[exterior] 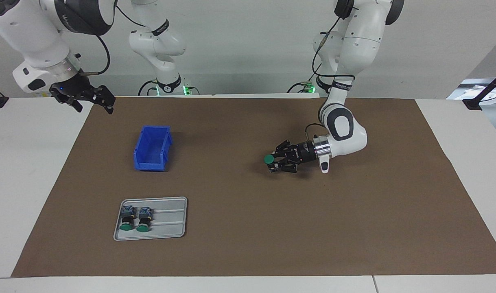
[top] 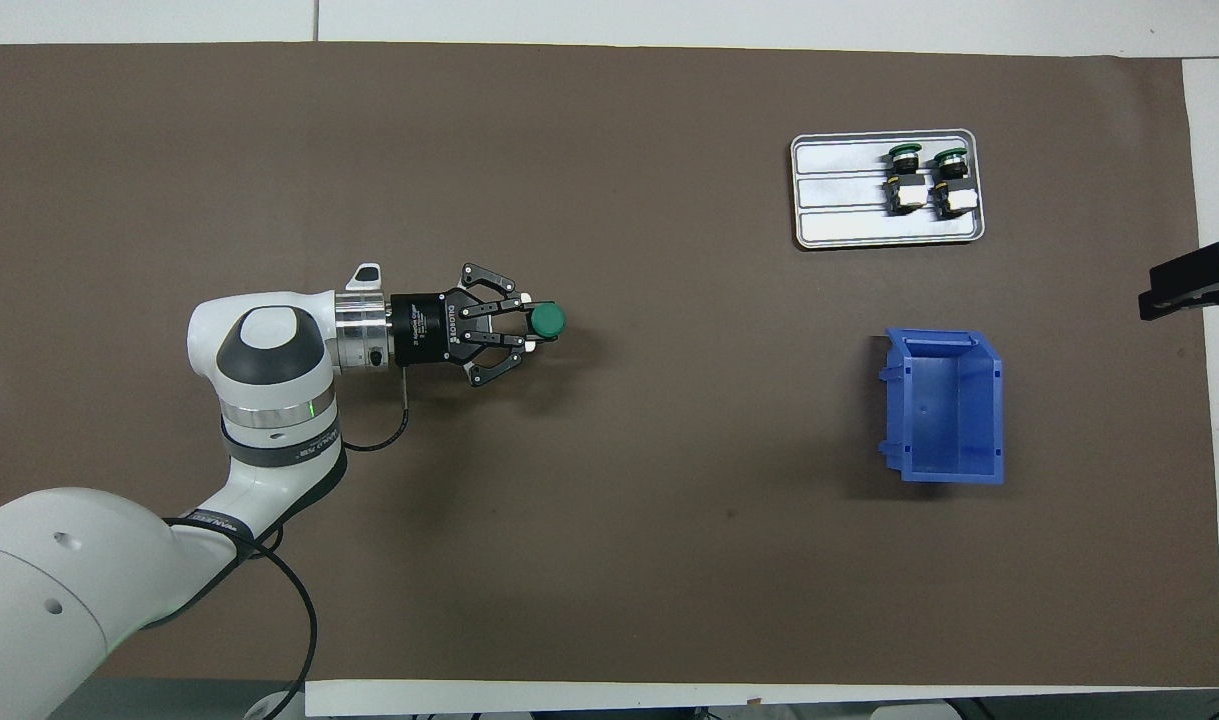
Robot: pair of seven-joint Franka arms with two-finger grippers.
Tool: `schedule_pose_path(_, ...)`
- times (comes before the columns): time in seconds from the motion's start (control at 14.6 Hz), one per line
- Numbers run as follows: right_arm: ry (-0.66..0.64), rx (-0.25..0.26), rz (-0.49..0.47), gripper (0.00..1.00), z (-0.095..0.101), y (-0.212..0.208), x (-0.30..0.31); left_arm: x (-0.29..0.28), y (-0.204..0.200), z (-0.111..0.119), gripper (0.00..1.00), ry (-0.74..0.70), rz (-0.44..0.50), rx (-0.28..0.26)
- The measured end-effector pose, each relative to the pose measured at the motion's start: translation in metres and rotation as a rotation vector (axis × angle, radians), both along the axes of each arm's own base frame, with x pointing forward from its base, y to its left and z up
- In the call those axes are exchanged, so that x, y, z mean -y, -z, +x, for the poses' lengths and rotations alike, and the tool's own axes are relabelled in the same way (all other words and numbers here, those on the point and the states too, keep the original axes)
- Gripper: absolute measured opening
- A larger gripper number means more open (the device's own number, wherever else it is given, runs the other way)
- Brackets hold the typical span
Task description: Place and press button with both arms
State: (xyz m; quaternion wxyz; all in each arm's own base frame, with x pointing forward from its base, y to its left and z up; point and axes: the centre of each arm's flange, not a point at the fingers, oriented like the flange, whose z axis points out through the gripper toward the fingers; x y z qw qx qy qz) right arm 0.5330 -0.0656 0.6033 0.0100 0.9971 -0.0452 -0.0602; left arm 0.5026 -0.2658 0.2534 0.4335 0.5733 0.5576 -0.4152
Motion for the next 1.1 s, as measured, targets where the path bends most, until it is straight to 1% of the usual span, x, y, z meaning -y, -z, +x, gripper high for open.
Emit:
schedule_pose_path(0.14,0.0,0.0,0.0,0.99,0.0,0.0,0.0,0.001,0.004,-0.006,0.33,-0.004,-0.029,-0.001)
schedule_pose_path(0.34,0.0,0.0,0.0,0.99,0.0,0.0,0.0,0.003,0.008,-0.01,0.33,-0.009,-0.047,0.0)
schedule_pose_path(1.1,0.0,0.0,0.0,0.99,0.0,0.0,0.0,0.017,0.022,-0.019,0.33,-0.012,-0.067,0.015)
